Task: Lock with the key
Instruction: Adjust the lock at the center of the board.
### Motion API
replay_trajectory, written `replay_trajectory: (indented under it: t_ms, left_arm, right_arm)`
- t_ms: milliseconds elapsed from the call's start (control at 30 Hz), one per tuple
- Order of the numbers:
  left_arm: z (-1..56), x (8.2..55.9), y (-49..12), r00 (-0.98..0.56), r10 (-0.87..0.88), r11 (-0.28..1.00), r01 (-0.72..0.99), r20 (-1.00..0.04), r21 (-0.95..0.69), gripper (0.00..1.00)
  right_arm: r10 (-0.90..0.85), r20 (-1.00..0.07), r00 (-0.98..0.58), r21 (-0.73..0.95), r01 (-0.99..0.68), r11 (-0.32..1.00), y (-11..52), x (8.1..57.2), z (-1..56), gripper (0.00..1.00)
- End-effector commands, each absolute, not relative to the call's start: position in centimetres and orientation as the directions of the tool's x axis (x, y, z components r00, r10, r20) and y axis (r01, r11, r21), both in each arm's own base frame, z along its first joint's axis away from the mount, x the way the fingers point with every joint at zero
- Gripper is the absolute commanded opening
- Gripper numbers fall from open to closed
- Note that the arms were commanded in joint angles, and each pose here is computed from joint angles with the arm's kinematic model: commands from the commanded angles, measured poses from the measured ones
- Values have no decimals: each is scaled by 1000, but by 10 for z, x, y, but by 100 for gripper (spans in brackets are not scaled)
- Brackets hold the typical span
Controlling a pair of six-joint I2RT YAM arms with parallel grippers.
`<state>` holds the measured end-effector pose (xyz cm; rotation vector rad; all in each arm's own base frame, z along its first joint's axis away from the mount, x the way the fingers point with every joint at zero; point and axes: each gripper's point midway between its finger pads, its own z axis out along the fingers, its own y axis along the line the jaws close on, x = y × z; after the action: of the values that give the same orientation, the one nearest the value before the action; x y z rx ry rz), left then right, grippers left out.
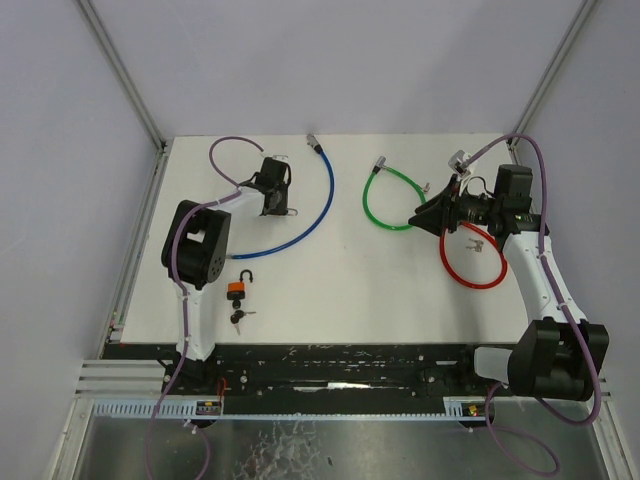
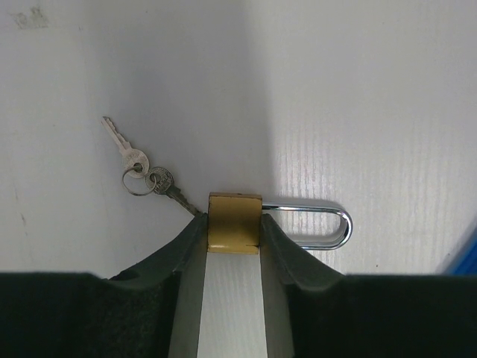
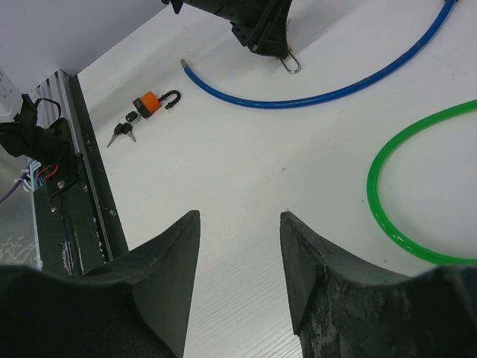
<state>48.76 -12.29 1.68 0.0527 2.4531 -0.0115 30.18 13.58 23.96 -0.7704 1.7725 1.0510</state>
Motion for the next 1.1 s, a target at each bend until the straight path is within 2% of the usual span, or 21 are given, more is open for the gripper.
replay_trajectory:
  t_ms: [0,200,533,867,1000,1067]
  left_arm:
    - [43,494,-121,-729,13,999,32,-684,-15,3]
    - [56,491,-122,-708,-10,999,22,-706,-36,1]
    - [40,492,-107,-729,-14,1000,-11,-685,-8,2]
    - [31,491,-107,-746,-10,1000,-4,-666,-11,25]
    - [32,490,-107,-747,-8,1000,-2,-664,-10,37]
    - [34,490,-107,-745,-10,1000,-1,-667,-13,39]
  right_arm:
    - [-67,-932,-357,299,-860,414,140,301,250,54]
    - [-68,-933,-355,297,-861,413,140,301,250,54]
    - [-68,-933,-355,297,-861,413,140,301,250,54]
    - [-68,-932,-357,299,-860,412,140,301,249,54]
    - [-68,-932,-356,299,-860,413,140,301,249,54]
    - [-68,-932,-356,299,-860,413,140,301,250,54]
